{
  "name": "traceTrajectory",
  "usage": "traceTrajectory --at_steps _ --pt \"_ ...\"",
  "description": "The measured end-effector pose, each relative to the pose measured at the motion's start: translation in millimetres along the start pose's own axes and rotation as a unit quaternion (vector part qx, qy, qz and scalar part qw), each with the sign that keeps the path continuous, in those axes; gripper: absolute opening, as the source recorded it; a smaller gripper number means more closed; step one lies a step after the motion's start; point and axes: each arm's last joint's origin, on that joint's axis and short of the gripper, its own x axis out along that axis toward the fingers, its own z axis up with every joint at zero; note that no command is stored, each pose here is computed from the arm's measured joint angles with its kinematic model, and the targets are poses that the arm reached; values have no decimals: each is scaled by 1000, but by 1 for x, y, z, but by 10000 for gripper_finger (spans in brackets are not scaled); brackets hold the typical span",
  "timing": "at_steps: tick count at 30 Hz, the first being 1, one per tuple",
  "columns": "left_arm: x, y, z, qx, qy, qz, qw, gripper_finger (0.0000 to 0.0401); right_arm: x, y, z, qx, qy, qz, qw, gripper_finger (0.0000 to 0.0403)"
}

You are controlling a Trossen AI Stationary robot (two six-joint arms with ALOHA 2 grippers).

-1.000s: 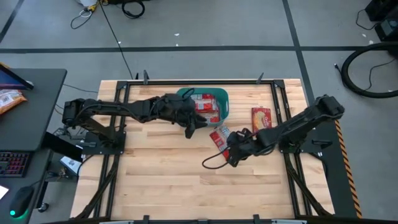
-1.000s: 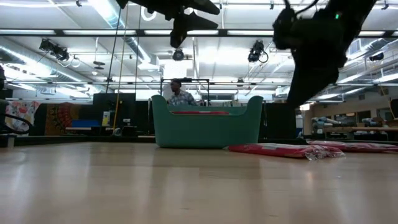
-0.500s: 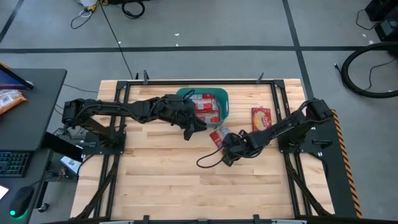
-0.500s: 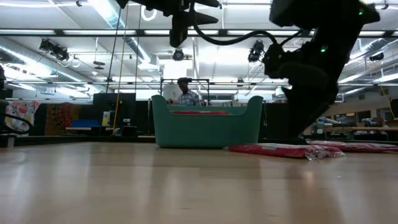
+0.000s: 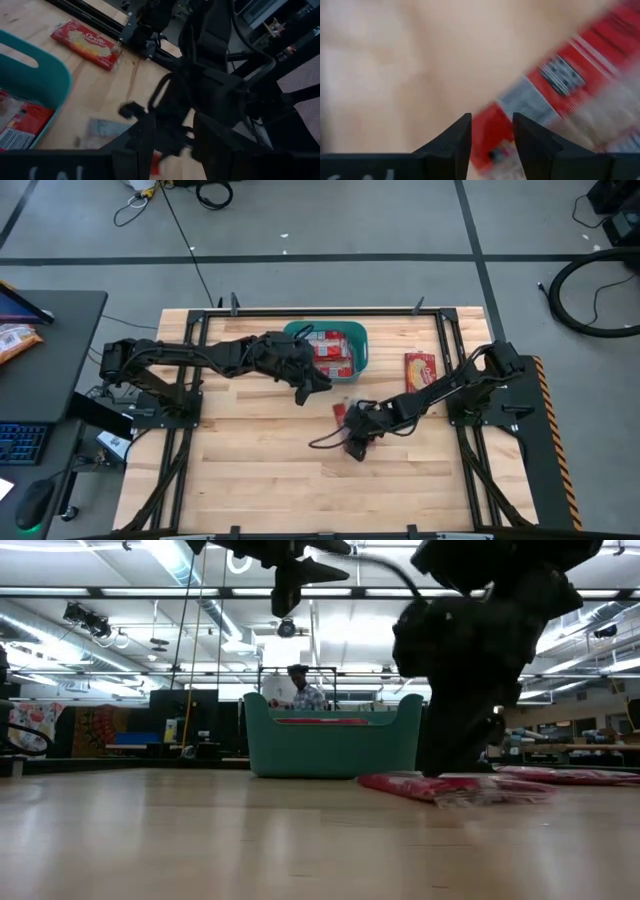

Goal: Sort popcorn bags into baskets
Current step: Put the red popcorn bag into the blue bin

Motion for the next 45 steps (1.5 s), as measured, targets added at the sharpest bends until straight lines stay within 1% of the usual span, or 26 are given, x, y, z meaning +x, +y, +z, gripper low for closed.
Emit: traceTrajectory --at_steps 3,5,7,10,12,15,18,20,25,28,30,32,34,36,41,45 --pt "0 0 0 4 5 -6 1000 139 -1 11 5 -26 4 90 996 146" --pt "0 0 -1 4 13 -11 1000 139 -3 15 7 -36 18 133 990 146" --pt "0 0 -2 3 21 -16 1000 139 -8 18 9 -35 20 154 987 146" --pt "0 -1 -4 4 31 -21 999 139 -16 21 10 -31 14 159 987 146" --pt "1 -3 -7 5 41 -21 999 139 -22 23 8 -34 10 147 988 146" --pt "3 -10 -16 34 60 -15 998 139 -32 25 3 -42 5 125 991 146" --pt "11 -16 -31 50 84 12 995 139 -42 24 -2 -45 6 89 995 146" --pt "18 -19 -39 56 87 28 994 139 -48 22 -7 -40 10 57 997 146" --pt "39 -21 -57 60 109 35 992 139 -58 17 -20 -38 31 -5 999 146" --pt "51 -17 -68 37 125 42 991 139 -62 16 -26 -39 50 -21 998 146" --pt "58 -13 -73 13 140 40 989 139 -64 17 -29 -38 57 -25 997 146" --pt "64 -10 -77 -12 153 25 988 139 -69 18 -33 -33 65 -29 997 146" --pt "68 -8 -81 -27 167 16 985 139 -73 21 -36 -25 64 -24 997 146" --pt "74 -6 -83 -31 165 10 986 139 -77 23 -39 -24 59 -24 998 146" --pt "86 3 -96 -51 183 25 981 139 -84 26 -43 -14 43 -26 999 146" --pt "96 11 -102 -64 179 40 981 139 -86 29 -45 5 33 -22 999 146"
